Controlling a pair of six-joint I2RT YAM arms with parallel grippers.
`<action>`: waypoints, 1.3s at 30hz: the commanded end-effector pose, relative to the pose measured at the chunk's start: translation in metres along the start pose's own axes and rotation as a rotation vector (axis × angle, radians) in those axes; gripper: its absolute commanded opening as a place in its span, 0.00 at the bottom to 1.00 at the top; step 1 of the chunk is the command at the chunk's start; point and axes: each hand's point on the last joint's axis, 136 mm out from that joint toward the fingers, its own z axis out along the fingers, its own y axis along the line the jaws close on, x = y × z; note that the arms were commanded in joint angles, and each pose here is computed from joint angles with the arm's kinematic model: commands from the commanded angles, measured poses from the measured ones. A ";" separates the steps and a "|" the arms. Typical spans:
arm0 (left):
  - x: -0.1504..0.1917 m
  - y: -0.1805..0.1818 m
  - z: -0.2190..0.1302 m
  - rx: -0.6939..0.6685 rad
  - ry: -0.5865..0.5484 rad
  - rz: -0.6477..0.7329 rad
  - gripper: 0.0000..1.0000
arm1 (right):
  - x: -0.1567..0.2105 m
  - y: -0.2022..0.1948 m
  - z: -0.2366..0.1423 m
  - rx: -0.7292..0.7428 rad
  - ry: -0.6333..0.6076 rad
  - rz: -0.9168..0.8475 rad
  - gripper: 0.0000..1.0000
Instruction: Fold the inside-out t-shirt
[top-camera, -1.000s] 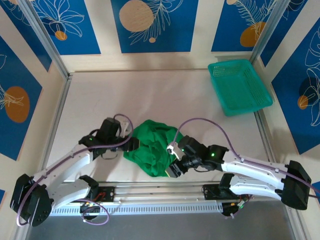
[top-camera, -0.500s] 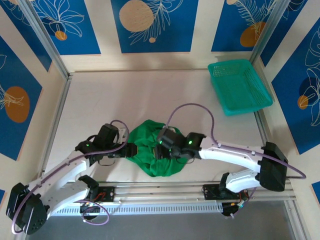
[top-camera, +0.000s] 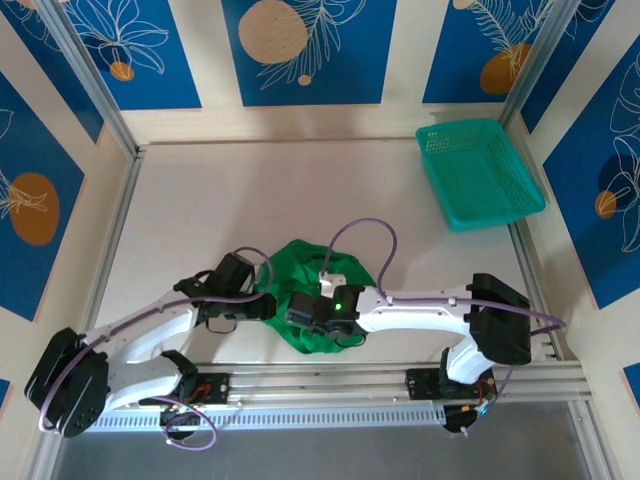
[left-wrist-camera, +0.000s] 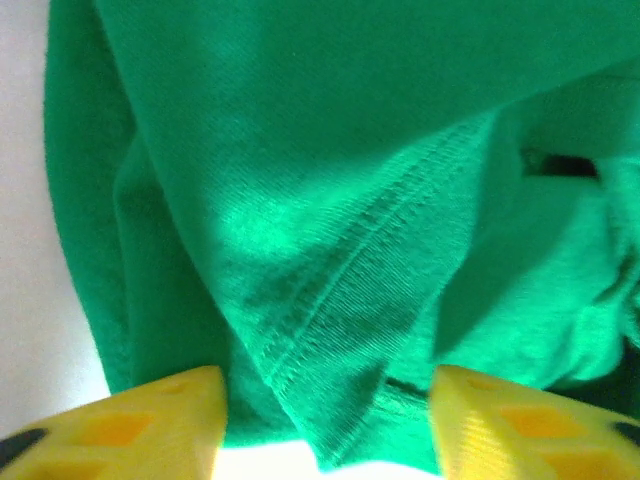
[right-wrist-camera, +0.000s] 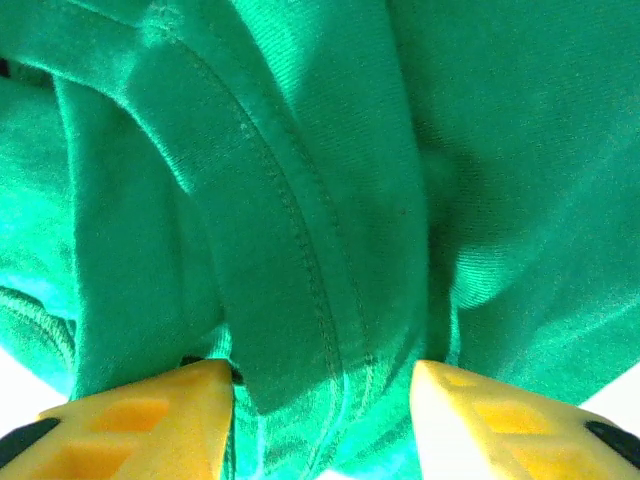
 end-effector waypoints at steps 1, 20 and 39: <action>-0.002 0.001 0.006 -0.033 0.006 0.028 0.36 | -0.009 -0.005 0.001 0.050 -0.041 0.054 0.41; -0.027 -0.055 -0.078 -0.016 -0.068 0.146 0.00 | -0.042 -0.010 -0.063 0.043 -0.176 0.034 0.03; -0.091 -0.070 -0.125 -0.151 -0.255 0.322 0.34 | -0.189 0.009 -0.224 -0.680 -0.451 0.004 0.00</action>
